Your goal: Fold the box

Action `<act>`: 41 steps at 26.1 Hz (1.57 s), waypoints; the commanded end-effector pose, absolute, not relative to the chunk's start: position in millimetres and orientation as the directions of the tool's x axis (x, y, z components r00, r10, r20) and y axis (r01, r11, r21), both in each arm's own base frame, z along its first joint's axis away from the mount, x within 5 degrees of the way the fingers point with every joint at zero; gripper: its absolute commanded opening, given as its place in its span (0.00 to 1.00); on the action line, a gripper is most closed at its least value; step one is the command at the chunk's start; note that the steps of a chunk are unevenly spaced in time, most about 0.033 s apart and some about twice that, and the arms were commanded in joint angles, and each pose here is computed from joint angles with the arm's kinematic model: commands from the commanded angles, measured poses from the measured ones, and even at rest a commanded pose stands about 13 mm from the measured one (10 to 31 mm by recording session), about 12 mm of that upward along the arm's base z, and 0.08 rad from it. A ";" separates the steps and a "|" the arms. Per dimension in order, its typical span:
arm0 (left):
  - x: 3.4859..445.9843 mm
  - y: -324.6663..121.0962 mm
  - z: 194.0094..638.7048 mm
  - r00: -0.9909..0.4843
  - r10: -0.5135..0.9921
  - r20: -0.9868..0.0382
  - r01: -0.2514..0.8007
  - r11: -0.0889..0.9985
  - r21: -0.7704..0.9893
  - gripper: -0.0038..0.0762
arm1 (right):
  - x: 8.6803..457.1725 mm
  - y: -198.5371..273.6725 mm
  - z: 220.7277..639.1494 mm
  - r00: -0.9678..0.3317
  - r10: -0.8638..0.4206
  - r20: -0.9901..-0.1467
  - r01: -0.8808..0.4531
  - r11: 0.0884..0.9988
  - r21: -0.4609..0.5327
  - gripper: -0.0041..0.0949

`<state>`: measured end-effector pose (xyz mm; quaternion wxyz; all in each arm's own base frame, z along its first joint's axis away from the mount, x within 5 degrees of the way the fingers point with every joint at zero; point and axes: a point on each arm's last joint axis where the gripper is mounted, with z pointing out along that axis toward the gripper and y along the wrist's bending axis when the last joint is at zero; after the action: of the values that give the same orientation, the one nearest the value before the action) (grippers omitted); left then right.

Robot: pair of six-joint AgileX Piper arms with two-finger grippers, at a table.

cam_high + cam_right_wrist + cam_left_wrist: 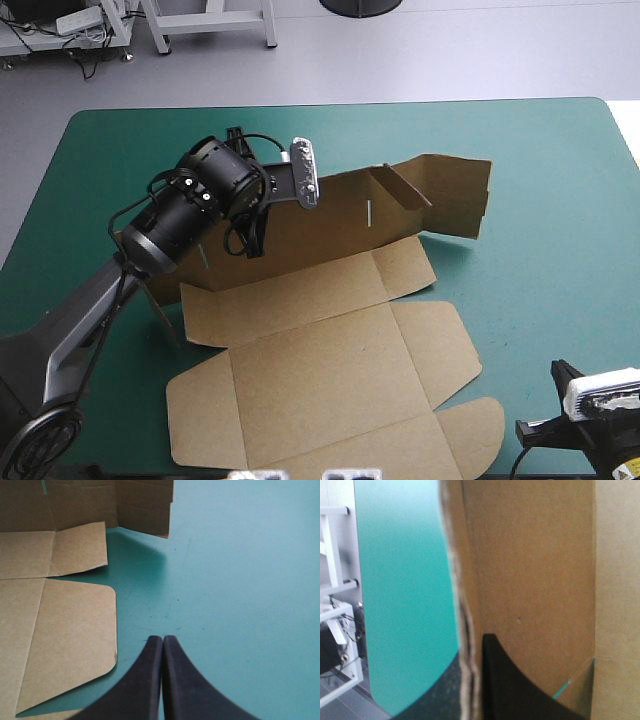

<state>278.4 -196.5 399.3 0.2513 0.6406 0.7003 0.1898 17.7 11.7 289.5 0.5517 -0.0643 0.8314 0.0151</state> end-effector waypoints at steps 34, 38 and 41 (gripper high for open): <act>273.9 -247.2 384.4 0.156 0.967 -0.200 0.610 0.064 0.790 0.04 | 211.3 10.5 475.7 -0.246 0.123 -0.961 -0.144 0.976 0.162 0.03; 269.1 -253.5 385.2 0.184 0.961 -0.204 0.605 0.053 0.795 0.04 | 257.4 15.6 492.1 -0.322 0.135 -0.937 -0.205 0.956 0.208 0.03; 265.4 -258.8 386.1 0.200 0.954 -0.223 0.601 0.060 0.797 0.04 | 307.1 16.8 493.1 -0.447 0.123 -0.886 -0.248 0.935 0.255 0.03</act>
<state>275.9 -258.6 359.0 0.3600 0.6721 0.6067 0.2250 289.7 17.0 476.6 0.5197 -0.0305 0.8394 0.1563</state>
